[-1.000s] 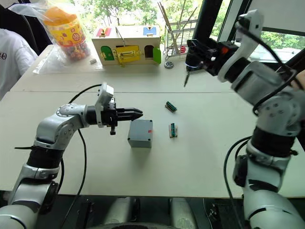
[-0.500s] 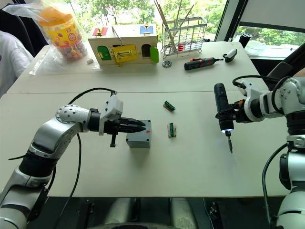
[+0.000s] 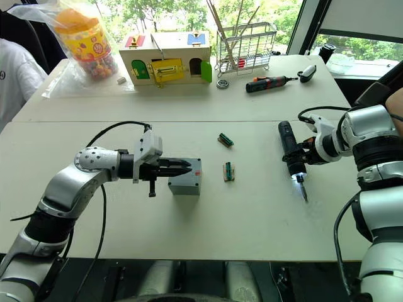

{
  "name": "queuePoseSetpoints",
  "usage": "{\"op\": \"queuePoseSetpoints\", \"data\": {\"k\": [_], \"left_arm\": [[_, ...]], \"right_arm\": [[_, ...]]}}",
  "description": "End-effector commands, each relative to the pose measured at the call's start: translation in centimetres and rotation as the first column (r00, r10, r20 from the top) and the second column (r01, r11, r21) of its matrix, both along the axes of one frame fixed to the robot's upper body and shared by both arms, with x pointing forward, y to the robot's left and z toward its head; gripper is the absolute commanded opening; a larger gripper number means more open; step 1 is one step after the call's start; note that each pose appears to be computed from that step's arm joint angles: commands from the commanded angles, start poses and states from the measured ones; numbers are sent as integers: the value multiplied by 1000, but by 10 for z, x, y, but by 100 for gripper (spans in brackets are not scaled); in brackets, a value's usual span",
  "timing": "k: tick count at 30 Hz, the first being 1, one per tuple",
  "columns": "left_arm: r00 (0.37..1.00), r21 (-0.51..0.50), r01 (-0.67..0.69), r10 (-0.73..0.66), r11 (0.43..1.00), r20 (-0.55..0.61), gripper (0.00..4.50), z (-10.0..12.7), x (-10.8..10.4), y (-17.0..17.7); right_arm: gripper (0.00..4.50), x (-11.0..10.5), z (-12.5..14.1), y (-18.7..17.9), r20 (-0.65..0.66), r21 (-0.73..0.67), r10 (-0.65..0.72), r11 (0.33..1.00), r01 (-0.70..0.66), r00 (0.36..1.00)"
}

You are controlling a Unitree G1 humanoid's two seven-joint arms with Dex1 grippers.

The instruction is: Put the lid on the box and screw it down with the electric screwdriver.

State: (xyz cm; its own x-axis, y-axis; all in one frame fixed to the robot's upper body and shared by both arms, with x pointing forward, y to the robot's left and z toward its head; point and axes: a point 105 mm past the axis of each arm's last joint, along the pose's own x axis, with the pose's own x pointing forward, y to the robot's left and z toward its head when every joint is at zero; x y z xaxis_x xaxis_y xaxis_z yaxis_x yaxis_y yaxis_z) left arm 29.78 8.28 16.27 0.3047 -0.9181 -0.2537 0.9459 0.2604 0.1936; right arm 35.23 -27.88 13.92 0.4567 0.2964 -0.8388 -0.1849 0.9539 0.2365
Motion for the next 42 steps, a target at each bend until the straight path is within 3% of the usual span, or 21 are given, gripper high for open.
{"op": "queuePoseSetpoints", "data": {"k": [1,2,5,8,10,12,14,16,19,22,27,33,42], "left_arm": [[994,-36,-80,82,996,78,45,12,15,10],[989,-51,-106,110,993,97,45,14,19,13],[969,-134,-196,213,971,126,45,24,32,24],[949,-201,-269,295,942,110,45,34,41,38],[932,-215,-324,350,921,97,45,37,49,49],[906,-249,-399,421,882,40,45,40,59,63],[877,-254,-467,481,847,-9,45,37,65,78],[858,-252,-505,512,825,-45,45,32,65,89],[860,-230,-510,496,829,-119,45,24,53,93],[864,-195,-484,430,853,-264,45,3,23,98],[840,-128,-417,327,900,-433,45,-24,-29,105],[804,-19,-371,310,929,-508,45,-54,-64,111],[802,-51,-319,241,946,-547,45,-70,-79,87]], "right_arm": [[425,8,12,-4,66,-29,4,1000,-2,998],[445,12,13,-6,93,-46,6,999,-2,996],[445,26,28,-13,231,-120,38,993,-10,972],[445,42,56,-10,429,-155,92,987,-27,899],[445,49,81,3,618,-161,157,984,-72,770],[445,47,113,26,835,-117,166,985,-125,524],[445,30,123,44,925,-37,102,983,-182,366],[445,6,101,70,909,62,83,942,-331,408],[445,-45,67,109,882,95,192,823,-561,431],[445,-76,39,118,835,190,207,760,-621,509],[445,-111,4,121,738,219,309,731,-646,600],[445,-135,-33,126,646,268,366,713,-648,670],[445,-145,-48,128,595,274,402,713,-645,696]]}}
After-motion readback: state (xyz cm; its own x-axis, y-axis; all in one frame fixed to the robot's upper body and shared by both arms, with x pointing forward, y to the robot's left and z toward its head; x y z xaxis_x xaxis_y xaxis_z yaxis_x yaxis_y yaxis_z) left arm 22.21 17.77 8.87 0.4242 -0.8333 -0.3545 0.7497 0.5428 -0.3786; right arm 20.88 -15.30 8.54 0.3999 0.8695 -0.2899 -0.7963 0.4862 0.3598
